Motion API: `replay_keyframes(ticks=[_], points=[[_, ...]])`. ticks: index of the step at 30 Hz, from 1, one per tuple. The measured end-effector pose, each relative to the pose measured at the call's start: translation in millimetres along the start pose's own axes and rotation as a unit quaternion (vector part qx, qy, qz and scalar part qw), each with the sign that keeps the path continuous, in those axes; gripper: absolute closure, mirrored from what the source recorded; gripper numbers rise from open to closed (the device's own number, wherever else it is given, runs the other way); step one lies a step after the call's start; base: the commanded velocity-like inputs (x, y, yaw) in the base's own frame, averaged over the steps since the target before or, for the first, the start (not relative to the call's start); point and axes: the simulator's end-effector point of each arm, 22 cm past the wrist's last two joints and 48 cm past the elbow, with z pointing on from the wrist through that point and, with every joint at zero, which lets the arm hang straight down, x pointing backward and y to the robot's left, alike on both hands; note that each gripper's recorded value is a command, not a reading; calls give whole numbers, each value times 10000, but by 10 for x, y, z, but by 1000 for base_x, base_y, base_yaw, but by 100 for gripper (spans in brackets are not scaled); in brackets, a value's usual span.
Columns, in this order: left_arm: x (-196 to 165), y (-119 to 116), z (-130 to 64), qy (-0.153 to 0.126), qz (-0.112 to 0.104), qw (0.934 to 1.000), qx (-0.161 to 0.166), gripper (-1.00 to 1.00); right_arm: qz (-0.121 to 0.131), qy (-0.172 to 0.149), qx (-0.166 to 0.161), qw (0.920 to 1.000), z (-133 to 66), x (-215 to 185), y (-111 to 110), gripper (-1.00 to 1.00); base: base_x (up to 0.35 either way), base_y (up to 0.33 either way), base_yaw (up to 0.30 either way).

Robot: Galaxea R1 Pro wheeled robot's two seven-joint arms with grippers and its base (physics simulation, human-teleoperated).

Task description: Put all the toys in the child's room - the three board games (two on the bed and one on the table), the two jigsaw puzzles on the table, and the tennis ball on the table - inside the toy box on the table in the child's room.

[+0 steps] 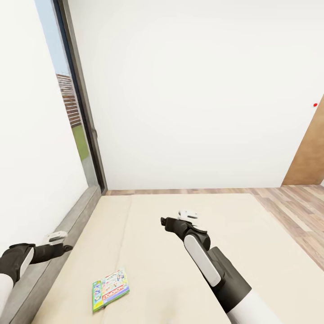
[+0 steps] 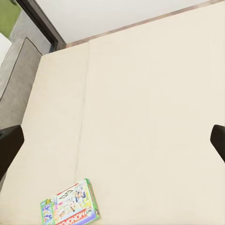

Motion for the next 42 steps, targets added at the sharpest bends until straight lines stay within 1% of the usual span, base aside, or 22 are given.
replay_keyframes(ticks=[15,37,42], points=[[11,-32,16,1,14,10000,14,-100,-7,-42,13,10000,-15,-39,-36,-100,0,9,0],[108,-1,108,116,24,9999,-18,-100,32,92,74,9999,79,72,-132,-100,0,0,0],[144,2,140,157,29,9999,-28,-100,-2,175,68,9998,96,117,-135,-100,0,0,0]])
